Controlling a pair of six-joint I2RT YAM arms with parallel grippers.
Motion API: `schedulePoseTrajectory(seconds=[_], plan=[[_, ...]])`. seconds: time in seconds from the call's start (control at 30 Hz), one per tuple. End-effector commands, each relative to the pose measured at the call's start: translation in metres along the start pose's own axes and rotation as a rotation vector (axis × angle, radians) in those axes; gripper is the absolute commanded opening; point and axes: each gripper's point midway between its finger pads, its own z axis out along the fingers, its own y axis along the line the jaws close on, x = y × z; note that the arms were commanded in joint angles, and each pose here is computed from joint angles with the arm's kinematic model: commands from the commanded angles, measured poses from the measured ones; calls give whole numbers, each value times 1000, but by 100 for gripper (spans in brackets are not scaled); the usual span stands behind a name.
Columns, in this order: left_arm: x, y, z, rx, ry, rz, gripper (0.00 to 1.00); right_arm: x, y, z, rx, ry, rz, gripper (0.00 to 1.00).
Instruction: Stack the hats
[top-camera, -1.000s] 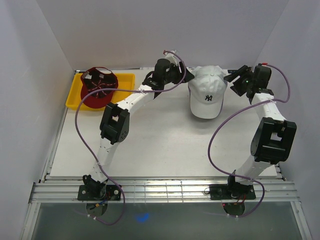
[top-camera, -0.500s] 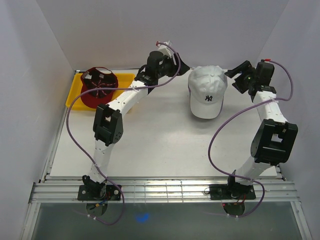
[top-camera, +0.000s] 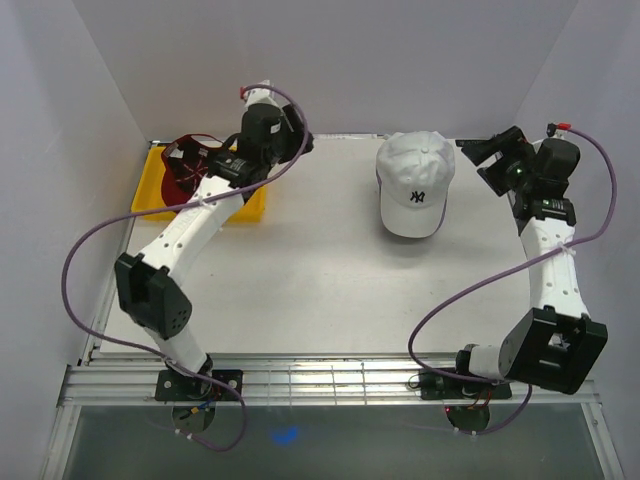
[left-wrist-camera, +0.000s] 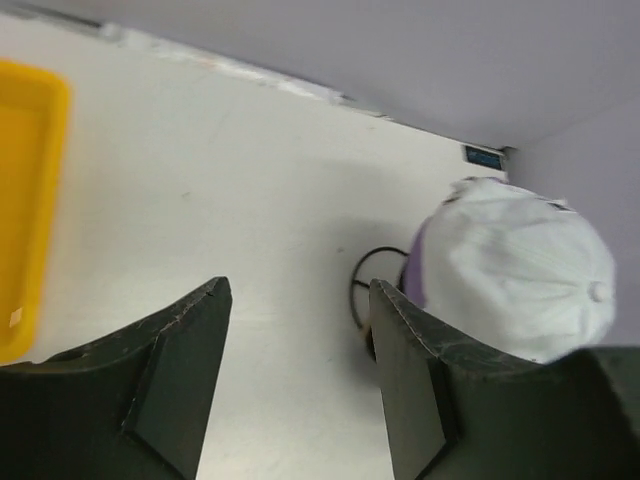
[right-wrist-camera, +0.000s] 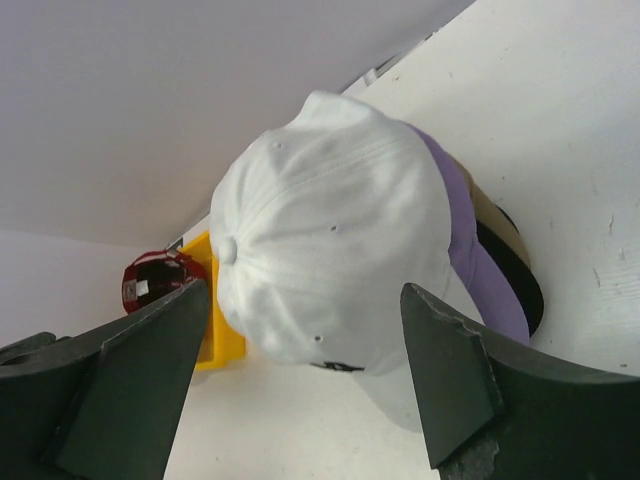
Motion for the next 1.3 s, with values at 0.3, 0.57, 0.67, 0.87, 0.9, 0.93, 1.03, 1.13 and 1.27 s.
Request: schedulePoseTrajectory(seconds=[0.3, 0.57, 0.67, 0.87, 0.9, 0.93, 1.03, 1.13, 1.27], plan=[[-24, 249, -148, -837, -100, -94, 64, 87, 50, -40, -141, 189, -187, 82], [-25, 341, -158, -977, -37, -245, 64, 103, 63, -52, -163, 218, -270, 81], [-27, 361, -153, -978, -32, -275, 65, 106, 66, -57, -177, 228, -285, 81], [-35, 380, -121, -791, -41, -285, 68, 105, 75, -71, -202, 233, -316, 80], [-44, 380, -115, -753, -78, -276, 69, 106, 76, -72, -204, 236, -320, 80], [-41, 377, -109, -709, -62, -259, 70, 105, 76, -73, -199, 235, -328, 80], [-37, 384, -97, -702, -42, -262, 71, 105, 75, -74, -197, 240, -334, 80], [-32, 390, -84, -683, -17, -258, 71, 107, 75, -74, -200, 244, -333, 80], [-22, 397, -68, -656, 38, -245, 70, 107, 74, -75, -201, 241, -336, 80]])
